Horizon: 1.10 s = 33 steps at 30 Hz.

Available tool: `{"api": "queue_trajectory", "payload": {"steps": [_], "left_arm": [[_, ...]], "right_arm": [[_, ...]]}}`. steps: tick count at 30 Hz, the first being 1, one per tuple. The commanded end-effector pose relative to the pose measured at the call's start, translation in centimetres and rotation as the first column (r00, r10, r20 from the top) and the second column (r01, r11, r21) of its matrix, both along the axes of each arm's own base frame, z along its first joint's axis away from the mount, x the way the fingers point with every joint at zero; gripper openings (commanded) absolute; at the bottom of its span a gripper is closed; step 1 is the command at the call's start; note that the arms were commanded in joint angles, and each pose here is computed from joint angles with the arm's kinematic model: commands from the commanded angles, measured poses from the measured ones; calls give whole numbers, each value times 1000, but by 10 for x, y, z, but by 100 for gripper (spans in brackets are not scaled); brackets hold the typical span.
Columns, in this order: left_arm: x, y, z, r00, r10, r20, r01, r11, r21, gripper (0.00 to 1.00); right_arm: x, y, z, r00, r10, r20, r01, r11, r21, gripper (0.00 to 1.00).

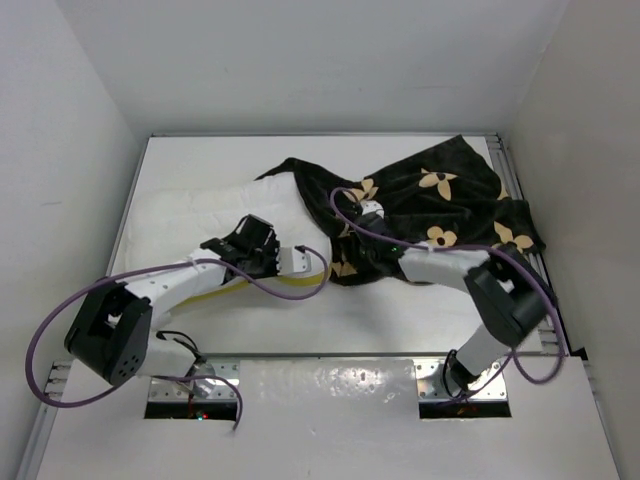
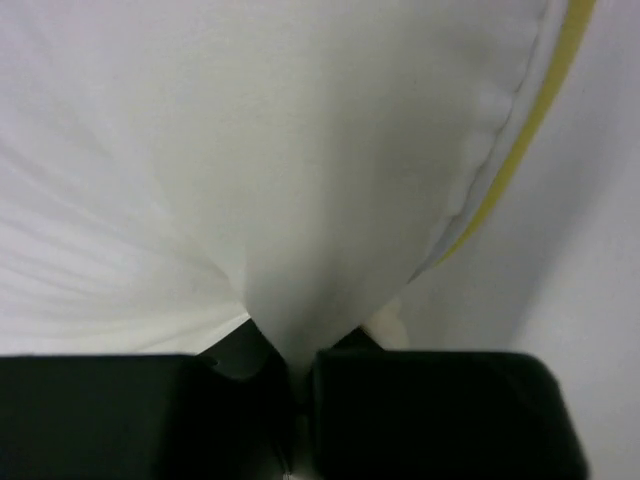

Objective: Put the pillow into the pillowcase

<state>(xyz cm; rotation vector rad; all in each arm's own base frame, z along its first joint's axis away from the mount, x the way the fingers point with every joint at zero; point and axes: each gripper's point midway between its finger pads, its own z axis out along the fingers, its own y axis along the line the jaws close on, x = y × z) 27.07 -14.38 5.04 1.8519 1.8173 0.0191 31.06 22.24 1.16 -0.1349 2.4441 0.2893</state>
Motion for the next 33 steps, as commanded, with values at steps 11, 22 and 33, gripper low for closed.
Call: {"api": "queue_trajectory", "payload": {"steps": [11,22,33], "left_arm": [[64,-64,99,982,165,95,-141,966,-218,0],[47,-48,43,979,-50,197,31,995,97,0],[55,-76,33,992,87,94,-89,996,11,0]], "right_arm": [[-91,48,85,795,520,314,-578,805,131,0],[-108,12,114,832,371,412,-488,842,228,0],[-123,-29,55,921,270,280,-334,918,213,91]]}}
